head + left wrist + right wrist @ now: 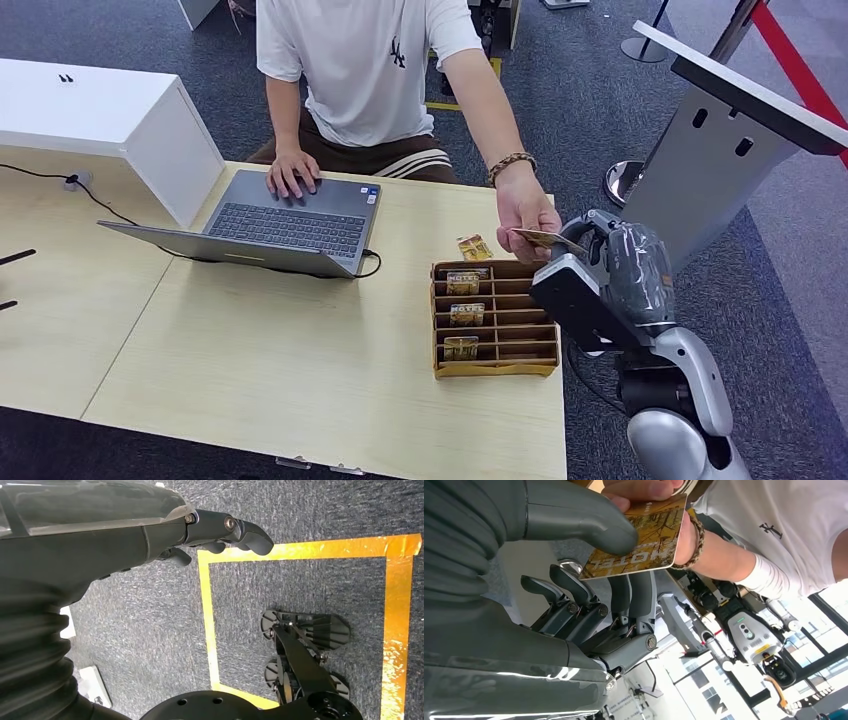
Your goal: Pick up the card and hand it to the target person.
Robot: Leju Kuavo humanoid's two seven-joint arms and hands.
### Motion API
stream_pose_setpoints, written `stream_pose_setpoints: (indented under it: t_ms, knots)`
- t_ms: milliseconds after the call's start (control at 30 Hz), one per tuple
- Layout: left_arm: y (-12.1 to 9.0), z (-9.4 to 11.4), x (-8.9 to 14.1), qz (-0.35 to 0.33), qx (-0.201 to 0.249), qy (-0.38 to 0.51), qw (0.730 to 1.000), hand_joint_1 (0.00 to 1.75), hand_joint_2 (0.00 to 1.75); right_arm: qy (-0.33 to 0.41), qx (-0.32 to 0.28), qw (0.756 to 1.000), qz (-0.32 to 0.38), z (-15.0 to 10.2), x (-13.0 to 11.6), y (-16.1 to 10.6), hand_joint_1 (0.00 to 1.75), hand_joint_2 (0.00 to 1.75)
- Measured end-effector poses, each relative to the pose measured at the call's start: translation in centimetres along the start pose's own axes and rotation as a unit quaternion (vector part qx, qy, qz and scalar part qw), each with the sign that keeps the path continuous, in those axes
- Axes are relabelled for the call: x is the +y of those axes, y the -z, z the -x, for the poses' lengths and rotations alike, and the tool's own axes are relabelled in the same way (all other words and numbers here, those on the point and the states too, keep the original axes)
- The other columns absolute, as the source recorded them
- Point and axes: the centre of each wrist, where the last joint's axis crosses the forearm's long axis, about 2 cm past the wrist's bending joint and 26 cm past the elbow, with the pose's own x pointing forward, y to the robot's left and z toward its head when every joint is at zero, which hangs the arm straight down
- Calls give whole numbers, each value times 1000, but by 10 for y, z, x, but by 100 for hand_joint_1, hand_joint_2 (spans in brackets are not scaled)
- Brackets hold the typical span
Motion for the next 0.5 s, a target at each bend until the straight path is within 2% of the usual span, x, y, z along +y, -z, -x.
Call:
stream_pose_setpoints:
  t_ms: [100,133,167,267,300,400,500]
  knots:
    - [0,0,0,2,2,0,1000,0,175,3,-1,1000,0,0,-1,-1,93,175]
    - [0,0,0,4,4,0,1000,0,175,4,-2,1000,0,0,-1,-1,60,175]
    - [0,0,0,7,6,0,1000,0,175,5,-3,1000,0,0,-1,-1,51,175]
    - [0,0,-1,14,11,0,1000,0,175,9,-7,1000,-1,0,-2,-1,10,175]
    - [0,0,-1,16,12,0,1000,0,131,10,-9,1000,-1,0,-2,-1,1,175]
    - [0,0,-1,17,11,0,1000,0,0,11,-10,1000,-1,0,-2,-1,0,175]
    - [0,0,-1,17,10,0,1000,0,0,11,-10,1000,-1,0,-2,-1,0,175]
